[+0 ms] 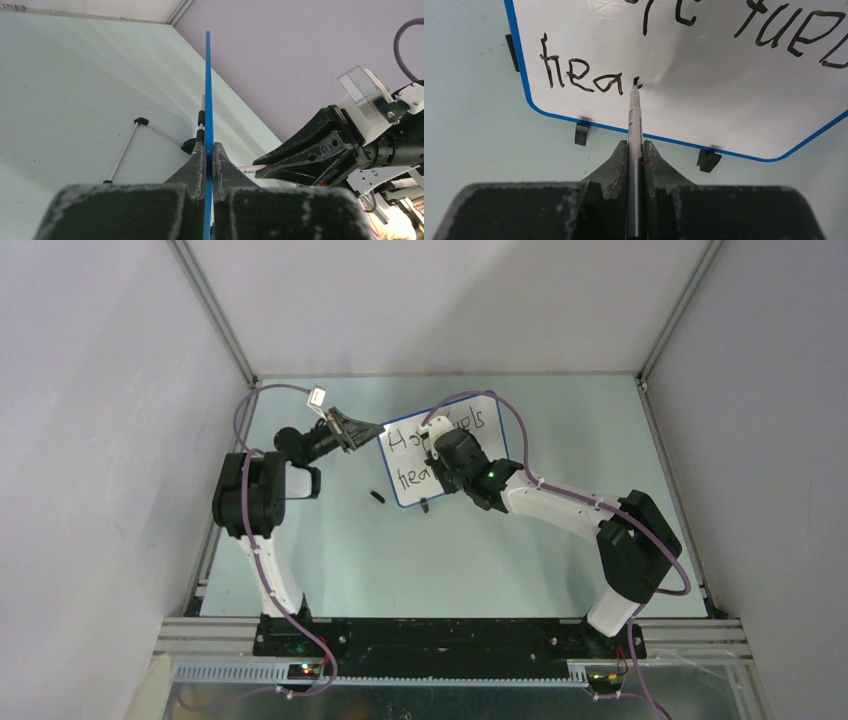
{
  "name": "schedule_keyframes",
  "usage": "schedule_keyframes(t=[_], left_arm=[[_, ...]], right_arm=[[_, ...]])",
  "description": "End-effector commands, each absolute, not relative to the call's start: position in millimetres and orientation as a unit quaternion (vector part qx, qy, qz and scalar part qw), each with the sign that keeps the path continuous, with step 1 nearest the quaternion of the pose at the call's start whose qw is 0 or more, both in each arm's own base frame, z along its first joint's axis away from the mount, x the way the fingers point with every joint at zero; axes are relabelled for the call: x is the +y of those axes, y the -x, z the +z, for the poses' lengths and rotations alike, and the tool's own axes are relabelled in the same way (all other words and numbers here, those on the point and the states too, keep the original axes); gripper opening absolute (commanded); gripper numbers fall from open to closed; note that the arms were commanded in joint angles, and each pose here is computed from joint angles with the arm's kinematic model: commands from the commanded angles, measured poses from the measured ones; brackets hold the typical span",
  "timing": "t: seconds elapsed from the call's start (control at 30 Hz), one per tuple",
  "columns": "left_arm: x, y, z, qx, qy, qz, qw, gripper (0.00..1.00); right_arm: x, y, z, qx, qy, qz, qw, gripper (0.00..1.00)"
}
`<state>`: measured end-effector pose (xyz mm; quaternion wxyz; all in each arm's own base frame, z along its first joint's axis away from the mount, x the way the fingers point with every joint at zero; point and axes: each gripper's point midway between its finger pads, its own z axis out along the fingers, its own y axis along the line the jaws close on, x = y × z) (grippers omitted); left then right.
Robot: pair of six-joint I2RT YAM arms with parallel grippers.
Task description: Write a sentence on the whiteboard
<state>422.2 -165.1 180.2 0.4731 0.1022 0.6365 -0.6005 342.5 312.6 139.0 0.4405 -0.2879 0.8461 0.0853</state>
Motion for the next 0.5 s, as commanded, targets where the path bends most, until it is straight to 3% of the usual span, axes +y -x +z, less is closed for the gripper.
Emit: schedule_keyframes(t=[0.0, 0.47], left_arm=[[-173.0, -415.3, 189.4, 0.622, -0.140, -0.602, 0.481, 0.00], [-173.0, -415.8, 189.0, 0.622, -0.139, -0.603, 0.480, 0.00]], right_arm=[[317.9, -345.3, 141.1, 0.841, 0.287, 0.090, 0.449, 0.00], [316.8, -349.7, 137.2, 0.840, 0.295, 0.072, 0.449, 0.00]])
